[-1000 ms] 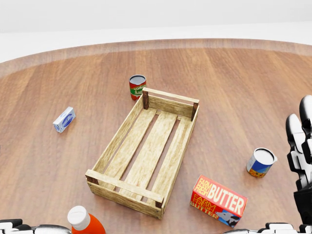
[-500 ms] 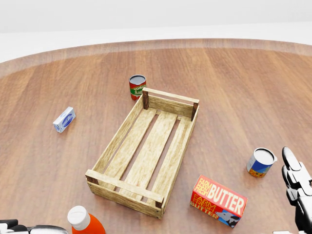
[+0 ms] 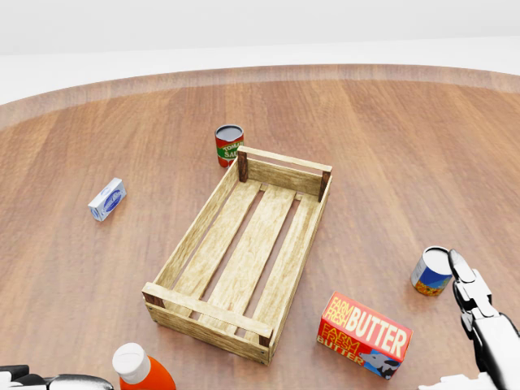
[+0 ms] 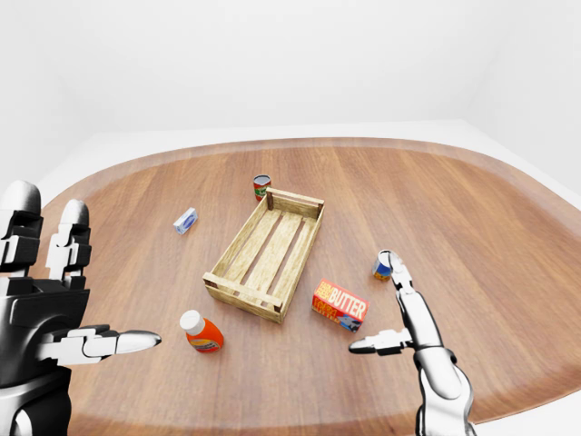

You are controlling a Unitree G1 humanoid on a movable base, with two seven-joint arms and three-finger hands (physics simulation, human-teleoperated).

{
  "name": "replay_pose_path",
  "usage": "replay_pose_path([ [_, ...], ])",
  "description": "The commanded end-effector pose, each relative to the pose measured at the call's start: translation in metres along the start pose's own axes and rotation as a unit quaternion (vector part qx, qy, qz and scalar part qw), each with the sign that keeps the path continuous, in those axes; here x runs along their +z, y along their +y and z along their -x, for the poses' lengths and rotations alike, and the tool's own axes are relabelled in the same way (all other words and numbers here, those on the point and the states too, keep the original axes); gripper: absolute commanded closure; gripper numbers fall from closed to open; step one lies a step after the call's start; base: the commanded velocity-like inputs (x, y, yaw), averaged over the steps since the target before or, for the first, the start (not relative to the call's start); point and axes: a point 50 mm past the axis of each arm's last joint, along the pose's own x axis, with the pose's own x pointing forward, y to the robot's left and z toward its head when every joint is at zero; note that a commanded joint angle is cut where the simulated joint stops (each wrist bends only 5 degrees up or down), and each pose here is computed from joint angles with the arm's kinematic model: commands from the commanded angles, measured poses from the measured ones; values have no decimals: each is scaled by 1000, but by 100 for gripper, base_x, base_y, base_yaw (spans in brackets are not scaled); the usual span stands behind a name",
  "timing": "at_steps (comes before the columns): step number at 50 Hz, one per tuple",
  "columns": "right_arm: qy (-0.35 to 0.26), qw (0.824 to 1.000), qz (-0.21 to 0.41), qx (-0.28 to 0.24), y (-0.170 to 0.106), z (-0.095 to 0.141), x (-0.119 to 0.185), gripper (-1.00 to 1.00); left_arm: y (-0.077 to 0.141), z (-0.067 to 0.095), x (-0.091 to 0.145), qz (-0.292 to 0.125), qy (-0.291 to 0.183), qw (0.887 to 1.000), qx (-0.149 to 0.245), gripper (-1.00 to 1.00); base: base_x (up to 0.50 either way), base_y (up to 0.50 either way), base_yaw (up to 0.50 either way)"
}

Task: Pick up the butter and put it in the tray.

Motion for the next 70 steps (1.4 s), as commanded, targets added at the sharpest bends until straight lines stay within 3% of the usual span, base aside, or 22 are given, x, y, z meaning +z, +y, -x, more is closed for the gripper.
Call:
replay_pose_path([
  [1, -1, 1000, 10, 15, 5, -10, 1, -98, 0, 0, 1, -1, -1, 1000, 0, -100, 0, 0, 0],
  [15, 51, 998, 5, 42, 17, -17, -23, -99, 1, 0, 1, -1, -3, 1000, 1, -100, 0, 0, 0],
  [70, 125, 991, -2, 58, 20, -38, -56, -98, -2, 1, -5, 0, 12, 1000, -2, -100, 0, 0, 0],
])
